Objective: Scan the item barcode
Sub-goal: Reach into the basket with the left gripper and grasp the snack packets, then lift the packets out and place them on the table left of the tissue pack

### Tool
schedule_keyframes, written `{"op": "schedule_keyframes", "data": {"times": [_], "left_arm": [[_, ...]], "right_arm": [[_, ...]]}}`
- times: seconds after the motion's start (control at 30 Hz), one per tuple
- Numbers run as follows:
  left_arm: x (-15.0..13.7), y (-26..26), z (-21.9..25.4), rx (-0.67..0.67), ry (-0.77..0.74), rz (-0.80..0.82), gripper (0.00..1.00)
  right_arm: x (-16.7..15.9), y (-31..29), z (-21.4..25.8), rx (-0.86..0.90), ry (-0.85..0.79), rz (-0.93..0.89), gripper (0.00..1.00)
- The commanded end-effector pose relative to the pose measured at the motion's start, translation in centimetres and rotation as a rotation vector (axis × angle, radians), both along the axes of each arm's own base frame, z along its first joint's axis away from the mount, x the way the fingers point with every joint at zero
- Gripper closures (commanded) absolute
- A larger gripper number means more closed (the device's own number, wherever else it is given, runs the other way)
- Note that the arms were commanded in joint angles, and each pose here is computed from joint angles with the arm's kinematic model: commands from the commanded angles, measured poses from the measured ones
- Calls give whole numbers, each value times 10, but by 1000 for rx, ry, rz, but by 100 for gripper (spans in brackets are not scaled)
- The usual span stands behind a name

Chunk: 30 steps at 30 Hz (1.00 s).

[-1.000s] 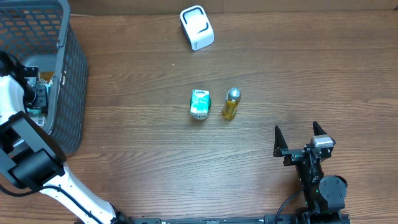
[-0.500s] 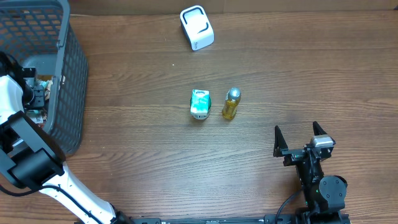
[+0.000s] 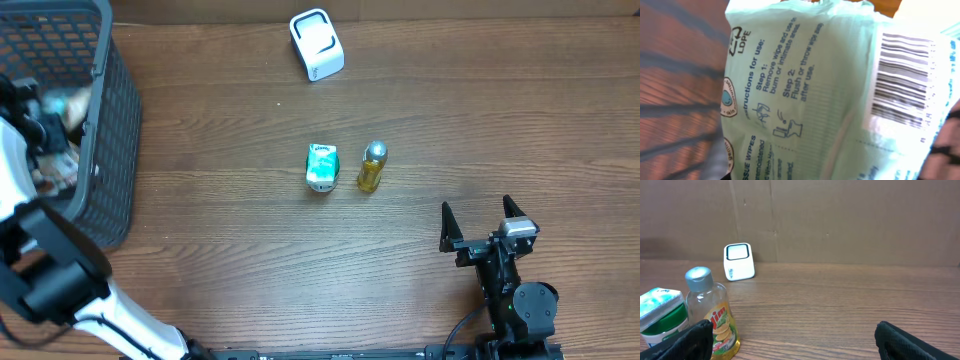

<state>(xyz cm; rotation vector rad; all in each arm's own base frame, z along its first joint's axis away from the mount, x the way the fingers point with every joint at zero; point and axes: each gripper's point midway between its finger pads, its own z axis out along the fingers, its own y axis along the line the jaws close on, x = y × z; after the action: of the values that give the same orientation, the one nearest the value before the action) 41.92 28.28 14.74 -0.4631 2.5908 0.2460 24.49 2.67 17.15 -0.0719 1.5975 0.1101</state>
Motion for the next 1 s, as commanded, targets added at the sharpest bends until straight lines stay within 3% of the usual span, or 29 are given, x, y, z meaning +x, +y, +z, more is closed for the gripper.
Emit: {"op": "schedule_keyframes", "data": {"times": [0.0, 0.1, 0.3, 0.5, 0.7, 0.97], "left_arm": [[2, -16, 141, 56, -337, 68, 76], [-8, -32, 192, 57, -468, 68, 75], [-32, -96, 270, -74, -692, -52, 75], [-58, -164, 302, -162, -742, -153, 76], [-71, -219, 264, -219, -553, -195, 74], [-69, -289, 140, -252, -136, -268, 70]], "right_arm": [[0, 1, -2, 4, -3, 6, 0], [0, 1, -2, 5, -3, 6, 0], [0, 1, -2, 5, -3, 6, 0], [0, 1, -2, 4, -3, 6, 0], [0, 1, -2, 4, -3, 6, 0], [0, 1, -2, 5, -3, 6, 0]]}}
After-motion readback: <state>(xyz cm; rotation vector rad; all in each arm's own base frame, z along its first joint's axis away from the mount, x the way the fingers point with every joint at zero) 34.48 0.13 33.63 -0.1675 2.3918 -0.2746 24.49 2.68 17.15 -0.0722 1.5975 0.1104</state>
